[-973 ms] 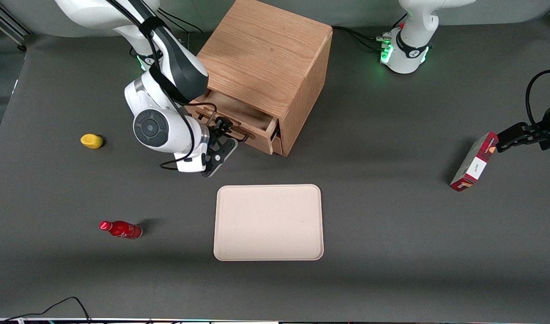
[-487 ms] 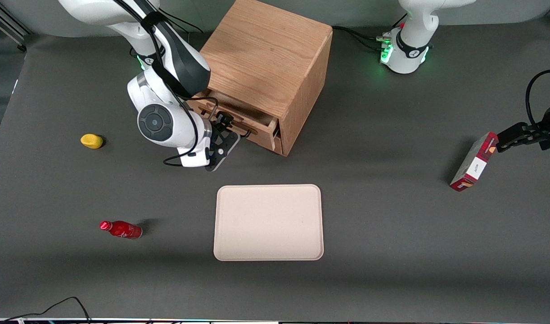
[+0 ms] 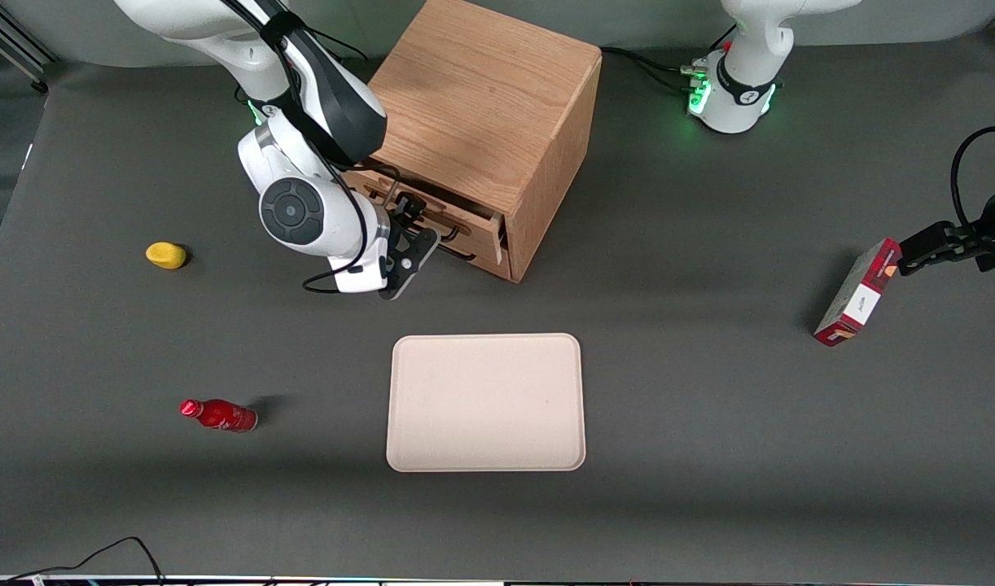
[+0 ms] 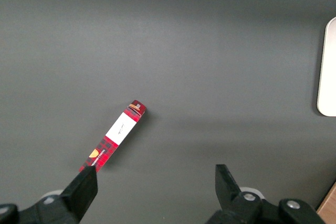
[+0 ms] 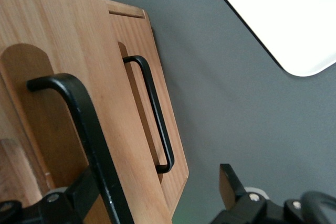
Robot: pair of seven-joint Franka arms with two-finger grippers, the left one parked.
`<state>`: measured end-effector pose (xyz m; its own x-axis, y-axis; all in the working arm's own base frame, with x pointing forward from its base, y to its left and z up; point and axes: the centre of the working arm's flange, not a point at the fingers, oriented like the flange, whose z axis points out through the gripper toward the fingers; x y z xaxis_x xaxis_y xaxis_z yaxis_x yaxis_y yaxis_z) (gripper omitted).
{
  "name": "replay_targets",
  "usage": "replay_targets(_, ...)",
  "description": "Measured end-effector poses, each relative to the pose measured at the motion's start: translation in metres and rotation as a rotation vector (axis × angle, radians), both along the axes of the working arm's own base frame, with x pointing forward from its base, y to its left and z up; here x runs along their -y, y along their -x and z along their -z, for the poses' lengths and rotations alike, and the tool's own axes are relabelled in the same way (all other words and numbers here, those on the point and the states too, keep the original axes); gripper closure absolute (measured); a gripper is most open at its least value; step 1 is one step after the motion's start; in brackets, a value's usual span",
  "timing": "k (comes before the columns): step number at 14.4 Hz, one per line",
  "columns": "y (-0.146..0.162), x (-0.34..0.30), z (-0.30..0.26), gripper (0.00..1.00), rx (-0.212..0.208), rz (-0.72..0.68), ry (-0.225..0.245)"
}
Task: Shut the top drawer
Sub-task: 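Keep pushing the drawer front until flush with the cabinet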
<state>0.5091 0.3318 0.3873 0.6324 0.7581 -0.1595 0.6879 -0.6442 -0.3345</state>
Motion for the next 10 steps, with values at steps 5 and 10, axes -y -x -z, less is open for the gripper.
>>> replay_targets(5,0.012,-0.011,0.001,0.0,-0.009,-0.027,-0.002)
replay_targets(10,0.014,-0.014,0.001,0.0,-0.007,-0.037,0.0)
